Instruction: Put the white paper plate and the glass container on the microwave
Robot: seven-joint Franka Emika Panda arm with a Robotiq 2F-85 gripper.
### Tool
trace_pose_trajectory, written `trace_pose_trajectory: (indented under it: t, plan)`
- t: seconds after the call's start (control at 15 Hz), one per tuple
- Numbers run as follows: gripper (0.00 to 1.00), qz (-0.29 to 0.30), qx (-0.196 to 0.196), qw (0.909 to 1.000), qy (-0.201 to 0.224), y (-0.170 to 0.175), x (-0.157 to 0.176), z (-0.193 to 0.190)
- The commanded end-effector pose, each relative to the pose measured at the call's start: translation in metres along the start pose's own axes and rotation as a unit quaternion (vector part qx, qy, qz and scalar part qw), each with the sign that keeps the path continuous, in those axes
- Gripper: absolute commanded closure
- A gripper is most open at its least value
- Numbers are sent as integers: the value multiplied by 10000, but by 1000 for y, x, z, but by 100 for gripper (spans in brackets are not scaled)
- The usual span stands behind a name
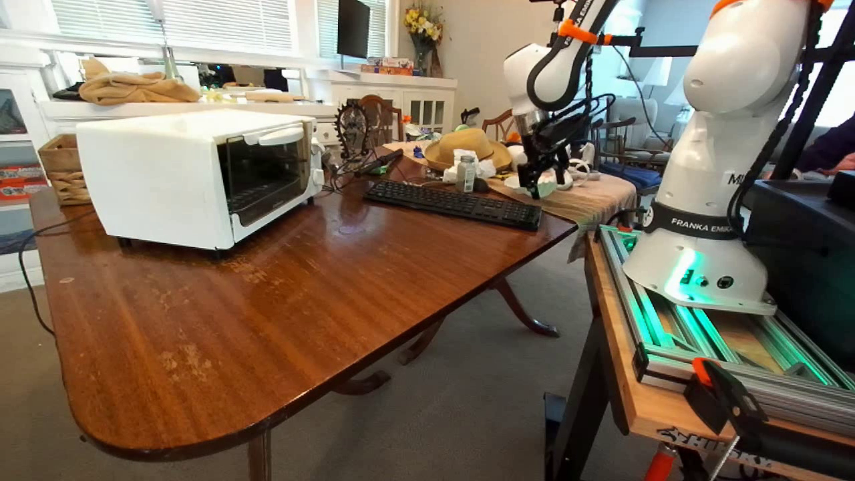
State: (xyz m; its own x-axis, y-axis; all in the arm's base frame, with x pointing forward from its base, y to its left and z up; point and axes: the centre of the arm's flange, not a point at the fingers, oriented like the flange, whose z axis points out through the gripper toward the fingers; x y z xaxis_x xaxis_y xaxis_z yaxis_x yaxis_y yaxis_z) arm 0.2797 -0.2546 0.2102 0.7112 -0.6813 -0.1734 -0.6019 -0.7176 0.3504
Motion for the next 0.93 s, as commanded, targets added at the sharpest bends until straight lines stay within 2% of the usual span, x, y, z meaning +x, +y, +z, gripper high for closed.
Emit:
trace_pose_trajectory:
  t: [0.0, 0.33, 0.6, 0.67, 0.87]
  plan:
    - [0, 436, -123, 9989, -139, 5, 37, 23]
    - [0, 445, -148, 9982, 373, 35, 48, -16]
    - [0, 411, -51, 9981, 463, 31, 52, -23]
    - [0, 195, 113, 9992, 322, 24, 47, -26]
    - [0, -694, 254, 9971, 175, 6, 34, -32]
